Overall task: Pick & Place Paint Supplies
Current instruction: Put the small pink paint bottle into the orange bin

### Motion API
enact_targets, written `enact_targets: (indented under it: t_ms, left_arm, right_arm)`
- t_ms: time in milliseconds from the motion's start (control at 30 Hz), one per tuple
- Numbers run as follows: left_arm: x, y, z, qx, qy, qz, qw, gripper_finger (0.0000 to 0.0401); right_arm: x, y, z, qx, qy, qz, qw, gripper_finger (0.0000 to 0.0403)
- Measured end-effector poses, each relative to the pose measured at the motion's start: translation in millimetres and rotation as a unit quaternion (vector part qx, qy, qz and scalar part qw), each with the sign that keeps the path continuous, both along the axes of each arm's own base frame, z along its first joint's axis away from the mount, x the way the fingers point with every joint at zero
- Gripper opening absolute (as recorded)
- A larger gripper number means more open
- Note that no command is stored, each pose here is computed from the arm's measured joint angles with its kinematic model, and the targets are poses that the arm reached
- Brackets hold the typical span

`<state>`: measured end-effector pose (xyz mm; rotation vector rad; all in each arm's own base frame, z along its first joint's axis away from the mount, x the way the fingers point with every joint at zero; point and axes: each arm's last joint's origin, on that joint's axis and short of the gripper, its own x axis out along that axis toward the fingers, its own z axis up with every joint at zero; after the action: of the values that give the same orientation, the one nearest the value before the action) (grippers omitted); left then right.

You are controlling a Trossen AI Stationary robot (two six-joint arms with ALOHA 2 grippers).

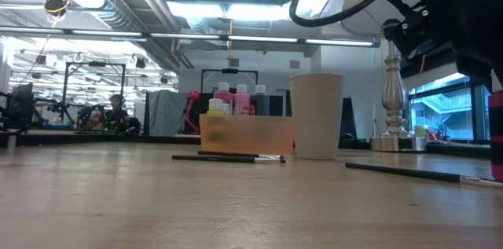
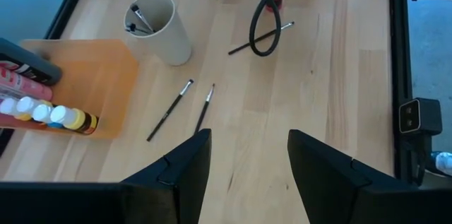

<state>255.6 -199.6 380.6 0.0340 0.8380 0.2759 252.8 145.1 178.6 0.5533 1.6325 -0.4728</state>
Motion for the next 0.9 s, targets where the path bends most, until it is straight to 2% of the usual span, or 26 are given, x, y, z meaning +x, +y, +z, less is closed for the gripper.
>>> enact_targets:
  t_ms: [433,667,900]
  left_arm:
    - [-0.7,0.9,-0.3,0.008,0.002,0.002,1.0,0.0184]
    - [-0.7,1.4,-0.1,0.013,-0.002,0.005,1.0,0.0184]
    - [-1.9,5.2,-1.4,0.008,0.005,0.03,1.0,0.0184]
  right_arm:
    - [1.8,-3.3,-0.1,-0.008,-0.005,-0.001,1.0,0.0196]
    - [1.9,-3.3,0.0,-0.007,-0.005,-0.002,1.0,0.0144]
    - [1.8,-3.0,0.2,-0.002,-0.003,0.002,1.0,0.0141]
